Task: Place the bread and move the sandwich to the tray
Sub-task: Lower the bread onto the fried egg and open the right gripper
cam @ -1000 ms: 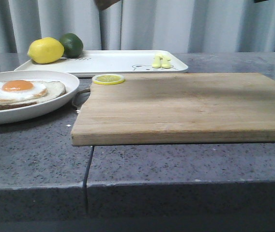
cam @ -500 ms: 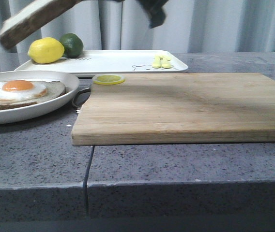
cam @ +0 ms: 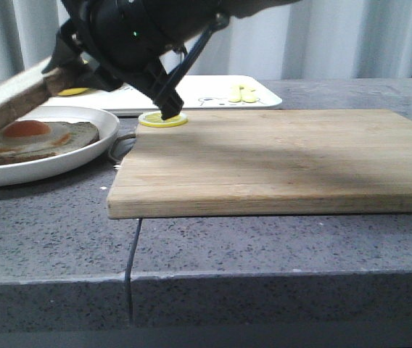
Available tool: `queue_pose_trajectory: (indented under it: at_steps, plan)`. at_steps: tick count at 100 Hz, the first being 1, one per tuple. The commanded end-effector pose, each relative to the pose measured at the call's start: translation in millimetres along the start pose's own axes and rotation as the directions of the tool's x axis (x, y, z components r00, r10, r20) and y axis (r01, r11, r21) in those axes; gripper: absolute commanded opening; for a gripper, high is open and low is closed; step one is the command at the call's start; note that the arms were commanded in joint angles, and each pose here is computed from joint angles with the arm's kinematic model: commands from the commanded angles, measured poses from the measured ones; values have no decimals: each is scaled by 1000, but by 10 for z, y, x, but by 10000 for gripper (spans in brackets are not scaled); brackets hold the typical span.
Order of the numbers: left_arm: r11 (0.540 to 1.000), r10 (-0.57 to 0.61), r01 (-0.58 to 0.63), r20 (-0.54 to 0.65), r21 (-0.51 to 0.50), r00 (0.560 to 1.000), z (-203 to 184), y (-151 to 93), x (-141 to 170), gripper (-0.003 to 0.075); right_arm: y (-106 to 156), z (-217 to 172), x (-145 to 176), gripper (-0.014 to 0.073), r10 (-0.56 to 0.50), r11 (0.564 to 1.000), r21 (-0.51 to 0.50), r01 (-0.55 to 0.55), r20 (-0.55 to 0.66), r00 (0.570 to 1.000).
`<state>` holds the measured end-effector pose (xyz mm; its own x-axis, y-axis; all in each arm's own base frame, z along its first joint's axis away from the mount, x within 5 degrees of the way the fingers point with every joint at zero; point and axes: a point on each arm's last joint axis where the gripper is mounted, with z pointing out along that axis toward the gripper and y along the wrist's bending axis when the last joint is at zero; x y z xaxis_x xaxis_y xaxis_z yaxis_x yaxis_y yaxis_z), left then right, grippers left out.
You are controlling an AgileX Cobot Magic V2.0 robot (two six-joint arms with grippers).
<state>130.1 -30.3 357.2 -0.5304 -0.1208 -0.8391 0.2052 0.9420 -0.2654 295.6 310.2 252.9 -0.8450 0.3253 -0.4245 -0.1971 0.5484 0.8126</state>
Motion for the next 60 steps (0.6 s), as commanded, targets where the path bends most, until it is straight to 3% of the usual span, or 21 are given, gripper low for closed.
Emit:
queue_pose_trajectory:
  at_steps: [1, 16, 23, 42, 49, 60]
  plan:
    - [1000, -25, 24, 94, 13, 995, -59, -34, -151, 557, 239, -118, -112, -105, 48, 995, -84, -45, 35, 998]
    - [1000, -25, 24, 94, 13, 995, -59, -34, -151, 557, 217, -104, -114, -54, 49, 996, -71, -46, 41, 998]
    - [1000, -25, 24, 94, 13, 995, -59, -34, -151, 557, 213, -105, -120, 27, 49, 997, -69, -46, 44, 998]
    - [1000, -25, 24, 94, 13, 995, -59, -34, -151, 557, 178, -105, -148, 344, 51, 998, -32, -48, 77, 996]
    - [1000, -25, 24, 94, 13, 995, -59, -34, -151, 557, 156, -107, -166, 421, 51, 999, -9, -50, 98, 994]
    - [1000, -25, 24, 94, 13, 995, -59, -34, -151, 557, 146, -107, -174, 468, 51, 999, 1, -52, 108, 993]
